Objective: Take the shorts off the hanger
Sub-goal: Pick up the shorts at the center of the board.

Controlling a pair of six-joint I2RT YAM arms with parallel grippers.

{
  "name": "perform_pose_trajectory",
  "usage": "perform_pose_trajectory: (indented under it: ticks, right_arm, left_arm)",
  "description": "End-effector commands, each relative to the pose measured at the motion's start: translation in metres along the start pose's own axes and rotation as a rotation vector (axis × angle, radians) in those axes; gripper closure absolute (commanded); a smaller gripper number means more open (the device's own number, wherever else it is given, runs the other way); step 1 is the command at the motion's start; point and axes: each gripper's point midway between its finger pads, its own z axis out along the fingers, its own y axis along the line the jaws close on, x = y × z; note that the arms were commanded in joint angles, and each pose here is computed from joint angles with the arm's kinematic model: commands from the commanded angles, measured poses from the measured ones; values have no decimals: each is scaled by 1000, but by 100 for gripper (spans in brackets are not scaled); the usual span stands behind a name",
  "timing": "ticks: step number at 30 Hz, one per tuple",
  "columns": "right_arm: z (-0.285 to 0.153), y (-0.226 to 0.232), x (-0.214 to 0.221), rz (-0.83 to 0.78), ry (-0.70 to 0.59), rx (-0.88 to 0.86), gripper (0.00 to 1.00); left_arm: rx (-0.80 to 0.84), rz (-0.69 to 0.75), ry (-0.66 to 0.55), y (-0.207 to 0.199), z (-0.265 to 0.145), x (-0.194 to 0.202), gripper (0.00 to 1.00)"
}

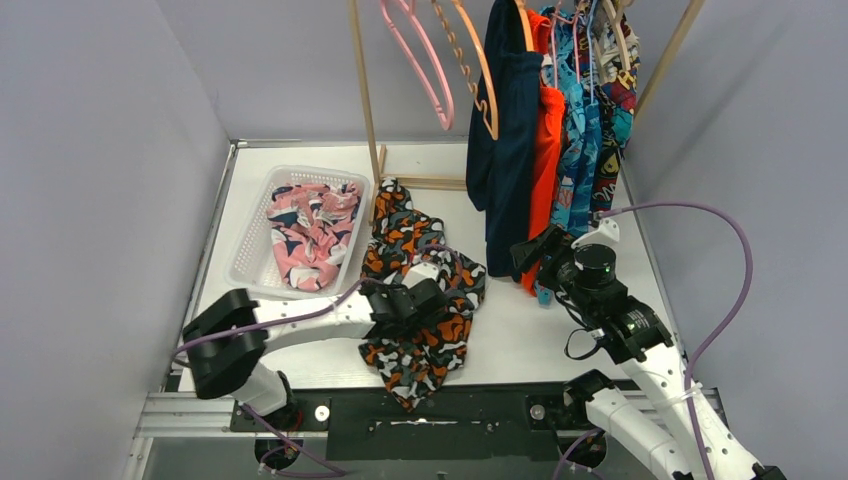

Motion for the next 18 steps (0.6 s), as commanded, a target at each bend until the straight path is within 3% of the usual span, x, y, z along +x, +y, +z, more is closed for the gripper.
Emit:
perform_pose_trajectory:
  ticks: [1, 4, 7, 11, 18]
  right_arm:
    - [-4, 13, -30, 22, -110, -15, 20]
    - [-2, 13, -31, 28, -117, -16, 20]
    - [0, 14, -31, 47, -124, -21, 20]
    - [1, 14, -29, 65, -126, -26, 20]
    - [0, 13, -28, 66, -118, -23, 20]
  left_arm:
    - [-16, -11, -332, 28, -94, -95, 100]
    - [-36, 10, -505, 50, -157, -136, 100]
    - [-118, 32, -582, 78, -195, -153, 100]
    - [-284, 30, -619, 117, -219, -158, 100]
    - [-356, -37, -669, 154, -235, -177, 100]
